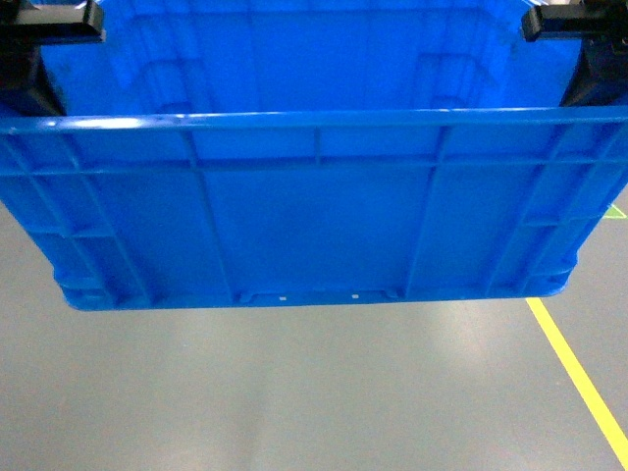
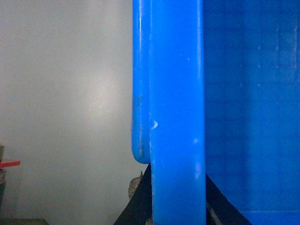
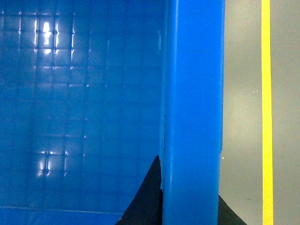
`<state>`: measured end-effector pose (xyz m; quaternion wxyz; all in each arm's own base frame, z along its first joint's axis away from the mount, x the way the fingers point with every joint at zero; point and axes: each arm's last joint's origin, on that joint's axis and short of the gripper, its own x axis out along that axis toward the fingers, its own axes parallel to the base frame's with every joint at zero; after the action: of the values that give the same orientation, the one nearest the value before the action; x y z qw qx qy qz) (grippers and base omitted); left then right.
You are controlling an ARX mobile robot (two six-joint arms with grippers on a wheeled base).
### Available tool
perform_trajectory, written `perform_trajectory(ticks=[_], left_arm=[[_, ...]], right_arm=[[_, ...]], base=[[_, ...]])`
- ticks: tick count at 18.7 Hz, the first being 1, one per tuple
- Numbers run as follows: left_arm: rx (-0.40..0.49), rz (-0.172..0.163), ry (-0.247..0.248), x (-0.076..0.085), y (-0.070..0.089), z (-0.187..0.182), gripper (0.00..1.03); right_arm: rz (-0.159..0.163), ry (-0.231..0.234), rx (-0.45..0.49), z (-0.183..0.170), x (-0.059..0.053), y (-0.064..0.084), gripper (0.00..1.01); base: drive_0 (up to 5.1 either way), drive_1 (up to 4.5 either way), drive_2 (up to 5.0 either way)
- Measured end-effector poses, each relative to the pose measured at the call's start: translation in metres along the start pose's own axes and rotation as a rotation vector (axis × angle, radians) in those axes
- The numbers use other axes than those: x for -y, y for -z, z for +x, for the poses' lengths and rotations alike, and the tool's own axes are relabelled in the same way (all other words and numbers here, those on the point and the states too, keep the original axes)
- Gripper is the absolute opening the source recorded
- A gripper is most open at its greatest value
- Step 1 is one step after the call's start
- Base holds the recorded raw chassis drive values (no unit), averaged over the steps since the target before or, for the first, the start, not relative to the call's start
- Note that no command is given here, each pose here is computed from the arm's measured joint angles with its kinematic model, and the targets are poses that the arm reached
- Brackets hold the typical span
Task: Place box next to blue box on left shelf
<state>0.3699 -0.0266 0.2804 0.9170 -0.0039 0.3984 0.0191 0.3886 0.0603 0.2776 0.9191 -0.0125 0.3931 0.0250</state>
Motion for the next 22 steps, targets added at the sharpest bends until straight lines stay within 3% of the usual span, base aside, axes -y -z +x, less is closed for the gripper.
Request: perform_trajectory(ticks=[22], left_arm=[[0.017,-0.002,-0.002,-0.0015,-0.002,-0.0037,0.07]], right_arm=[[-0.004,-0.007,0.013,-0.0015,-0.0018,-0.0016,0.07]], base=[[0.0,4.05,-4.0]])
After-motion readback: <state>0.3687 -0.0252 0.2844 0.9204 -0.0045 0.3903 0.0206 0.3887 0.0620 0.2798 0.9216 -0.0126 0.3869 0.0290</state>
